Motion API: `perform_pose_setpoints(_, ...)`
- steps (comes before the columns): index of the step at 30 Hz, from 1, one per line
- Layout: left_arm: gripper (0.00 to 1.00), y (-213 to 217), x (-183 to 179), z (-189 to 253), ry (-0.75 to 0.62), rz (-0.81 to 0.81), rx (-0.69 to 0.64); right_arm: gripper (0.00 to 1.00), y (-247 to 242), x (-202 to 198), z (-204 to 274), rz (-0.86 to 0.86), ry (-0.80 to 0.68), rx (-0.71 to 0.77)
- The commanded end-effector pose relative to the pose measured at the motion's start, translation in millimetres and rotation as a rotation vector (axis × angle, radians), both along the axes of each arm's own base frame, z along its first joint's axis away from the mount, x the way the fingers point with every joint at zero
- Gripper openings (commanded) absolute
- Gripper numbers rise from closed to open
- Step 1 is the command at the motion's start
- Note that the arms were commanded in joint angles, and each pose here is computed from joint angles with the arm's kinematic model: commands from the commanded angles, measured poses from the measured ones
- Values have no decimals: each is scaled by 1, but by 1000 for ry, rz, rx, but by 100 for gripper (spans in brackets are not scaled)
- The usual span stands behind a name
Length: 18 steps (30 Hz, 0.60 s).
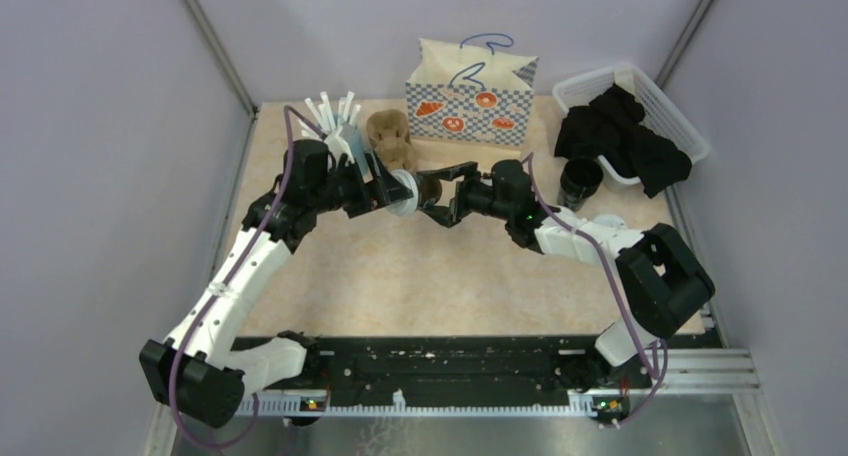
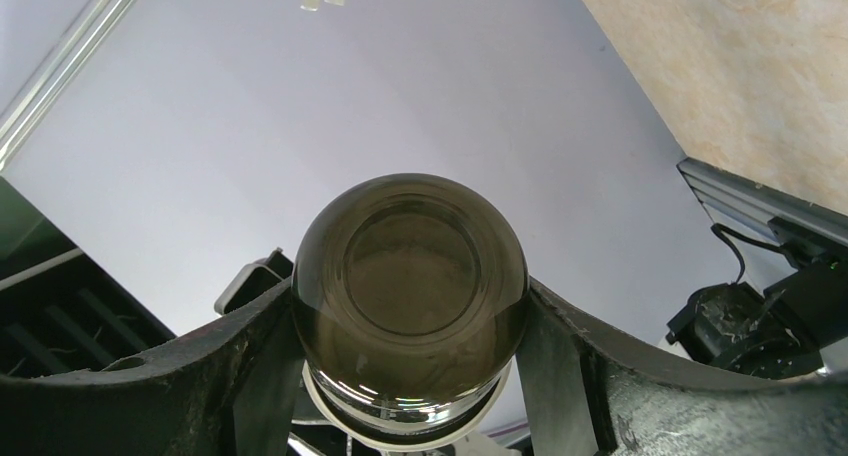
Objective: Pack the takeout coffee
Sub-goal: Pick up the coffee cup from the center of the board.
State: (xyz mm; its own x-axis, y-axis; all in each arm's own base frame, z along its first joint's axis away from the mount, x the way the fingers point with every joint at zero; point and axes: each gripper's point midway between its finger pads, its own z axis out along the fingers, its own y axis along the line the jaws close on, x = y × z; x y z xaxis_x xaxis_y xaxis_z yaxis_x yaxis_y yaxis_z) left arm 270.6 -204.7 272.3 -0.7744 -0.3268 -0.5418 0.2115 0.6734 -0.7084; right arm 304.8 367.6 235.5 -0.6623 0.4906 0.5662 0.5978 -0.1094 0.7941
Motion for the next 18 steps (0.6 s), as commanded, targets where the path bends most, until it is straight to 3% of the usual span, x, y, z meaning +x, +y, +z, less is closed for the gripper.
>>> perform_pose_setpoints(1, 85, -1, 9, 27, -100, -4, -18, 68, -2, 1, 49, 1, -93, 83)
perform_pose_setpoints(13, 79, 3, 10, 29, -108, 16, -6, 74, -2, 1, 47, 1, -101, 61)
perform_pose_setpoints(18, 78, 7, 10, 27, -103, 36, 13, 90, -3, -3, 40, 11, -92, 21)
